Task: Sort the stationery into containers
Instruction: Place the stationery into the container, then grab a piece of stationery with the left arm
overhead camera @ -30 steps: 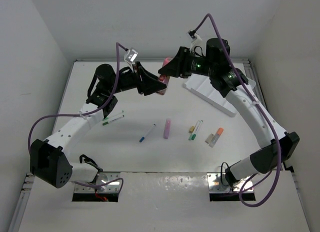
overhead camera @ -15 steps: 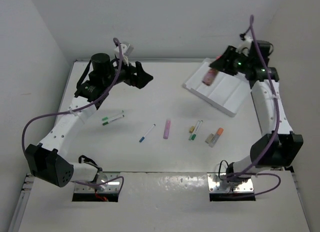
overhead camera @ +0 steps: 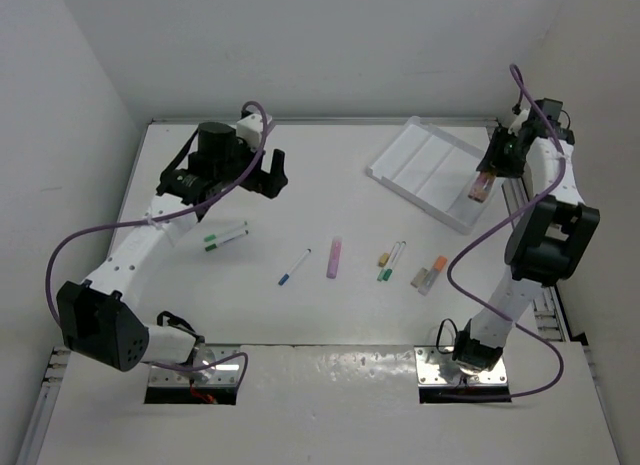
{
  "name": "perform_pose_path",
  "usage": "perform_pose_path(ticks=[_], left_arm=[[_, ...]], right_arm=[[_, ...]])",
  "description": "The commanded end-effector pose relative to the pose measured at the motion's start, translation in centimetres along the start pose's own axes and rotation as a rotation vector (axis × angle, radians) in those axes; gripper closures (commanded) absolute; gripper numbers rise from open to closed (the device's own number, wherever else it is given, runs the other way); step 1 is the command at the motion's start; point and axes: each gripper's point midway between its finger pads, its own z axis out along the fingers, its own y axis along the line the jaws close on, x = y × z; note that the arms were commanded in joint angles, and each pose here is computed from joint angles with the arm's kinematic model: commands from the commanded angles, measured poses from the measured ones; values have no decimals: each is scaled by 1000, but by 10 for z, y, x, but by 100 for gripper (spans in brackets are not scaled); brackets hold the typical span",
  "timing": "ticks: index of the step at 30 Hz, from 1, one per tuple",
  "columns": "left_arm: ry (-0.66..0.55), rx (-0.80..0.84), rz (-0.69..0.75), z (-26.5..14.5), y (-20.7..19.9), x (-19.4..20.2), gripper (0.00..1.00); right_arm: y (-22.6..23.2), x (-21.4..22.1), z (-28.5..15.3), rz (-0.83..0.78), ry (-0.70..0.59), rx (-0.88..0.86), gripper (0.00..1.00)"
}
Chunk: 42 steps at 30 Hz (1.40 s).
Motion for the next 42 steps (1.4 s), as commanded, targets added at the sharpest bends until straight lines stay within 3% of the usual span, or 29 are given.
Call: perform_pose_path(ticks=[1, 16, 17, 19, 22, 25, 29, 33, 35, 41, 42], left_arm=[[21, -14, 21, 1, 3, 7, 0], [103, -50, 47, 7, 15, 39, 0], [103, -47, 47, 8, 14, 39, 0], [114, -41, 42, 9, 14, 41, 0], [143, -90, 21, 11, 22, 45, 0], [240, -186, 47, 11, 43, 55, 0], [377, -229, 108, 3, 71, 79, 0], [441, -148, 233, -14, 80, 100, 1], [532, -118, 305, -22, 88, 126, 4], [733, -6, 368, -32, 107, 196, 19], [742, 9, 369, -33, 112, 203, 29]], right_arm=[[-7, -36, -3, -98, -89, 67, 100], [-31, -6, 57, -26, 37, 120, 99], [-29, -5, 59, -23, 38, 114, 95], [-28, -3, 61, -25, 47, 105, 67], [-26, -3, 58, -21, 50, 106, 37], [-23, -12, 47, -35, 31, 106, 29], [-18, -20, 31, -41, 65, 108, 25], [1, -32, 7, -84, 50, 56, 26], [26, -28, -11, -129, 41, -9, 27], [110, 5, -65, -327, 23, -189, 27], [116, 19, -65, -343, 47, -204, 27]])
